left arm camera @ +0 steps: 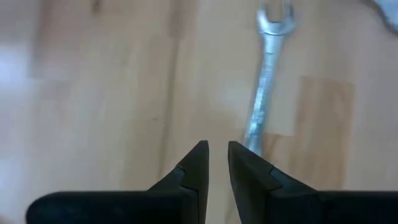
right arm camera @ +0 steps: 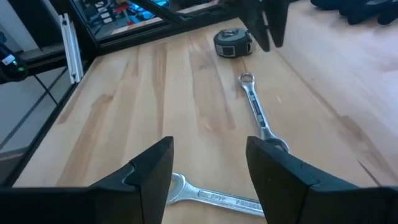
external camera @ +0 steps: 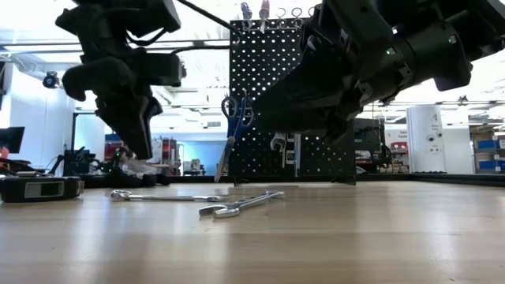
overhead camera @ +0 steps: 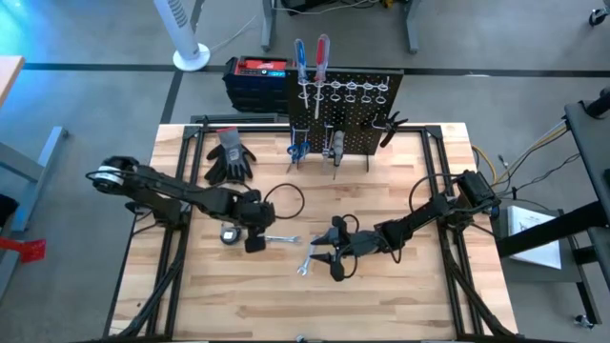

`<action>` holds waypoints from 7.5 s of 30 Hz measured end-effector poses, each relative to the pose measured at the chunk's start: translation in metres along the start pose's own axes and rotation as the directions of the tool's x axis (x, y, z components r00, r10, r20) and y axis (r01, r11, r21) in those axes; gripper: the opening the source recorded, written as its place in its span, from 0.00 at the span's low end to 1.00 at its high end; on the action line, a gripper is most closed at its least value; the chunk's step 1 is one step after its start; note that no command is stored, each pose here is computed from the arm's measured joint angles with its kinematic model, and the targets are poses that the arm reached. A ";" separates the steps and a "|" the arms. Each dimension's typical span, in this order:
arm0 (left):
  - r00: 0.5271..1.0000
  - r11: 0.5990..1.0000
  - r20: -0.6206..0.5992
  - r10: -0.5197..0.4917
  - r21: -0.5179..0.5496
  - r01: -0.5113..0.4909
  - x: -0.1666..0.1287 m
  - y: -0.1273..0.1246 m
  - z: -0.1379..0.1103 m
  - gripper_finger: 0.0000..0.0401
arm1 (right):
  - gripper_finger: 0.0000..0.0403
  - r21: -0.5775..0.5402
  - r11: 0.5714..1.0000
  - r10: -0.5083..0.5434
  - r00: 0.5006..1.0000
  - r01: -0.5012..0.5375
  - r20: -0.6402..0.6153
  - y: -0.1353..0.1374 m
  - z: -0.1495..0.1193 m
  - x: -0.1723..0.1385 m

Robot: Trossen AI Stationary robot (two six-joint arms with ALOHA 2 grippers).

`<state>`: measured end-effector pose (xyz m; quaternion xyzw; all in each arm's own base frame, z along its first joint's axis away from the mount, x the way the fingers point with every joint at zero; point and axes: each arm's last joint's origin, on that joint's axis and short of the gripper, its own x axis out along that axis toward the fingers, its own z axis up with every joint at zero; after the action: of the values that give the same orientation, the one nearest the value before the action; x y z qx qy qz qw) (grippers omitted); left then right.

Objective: Hang tools onto peg board
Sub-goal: Hang the right silver wrench on the peg board

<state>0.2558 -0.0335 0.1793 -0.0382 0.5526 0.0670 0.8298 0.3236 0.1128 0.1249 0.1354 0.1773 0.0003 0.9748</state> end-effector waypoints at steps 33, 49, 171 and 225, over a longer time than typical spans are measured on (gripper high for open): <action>0.983 0.999 -0.179 -0.047 0.017 0.051 0.046 -0.015 -0.014 0.12 | 0.49 0.065 0.997 -0.038 0.999 0.039 -0.014 -0.011 0.002 0.003; 0.991 0.999 -0.130 -0.035 -0.023 0.032 0.050 -0.015 -0.014 0.12 | 0.57 0.491 0.857 -0.061 0.977 0.157 -0.206 -0.045 0.033 0.028; 0.521 0.961 0.846 0.118 -0.228 0.153 0.013 -0.013 0.005 0.23 | 0.00 0.483 0.842 -0.490 0.714 0.240 0.500 -0.078 0.010 -0.077; 0.720 0.907 0.637 -0.276 -0.076 0.415 0.085 -0.065 0.023 0.19 | 0.56 -0.155 0.970 -0.211 0.966 0.188 -0.149 -0.040 0.008 -0.024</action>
<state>0.3189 -0.0885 0.1091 -0.2060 0.2258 -0.0222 0.9519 0.3022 0.0714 0.1297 0.0476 0.2692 -0.0743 0.9590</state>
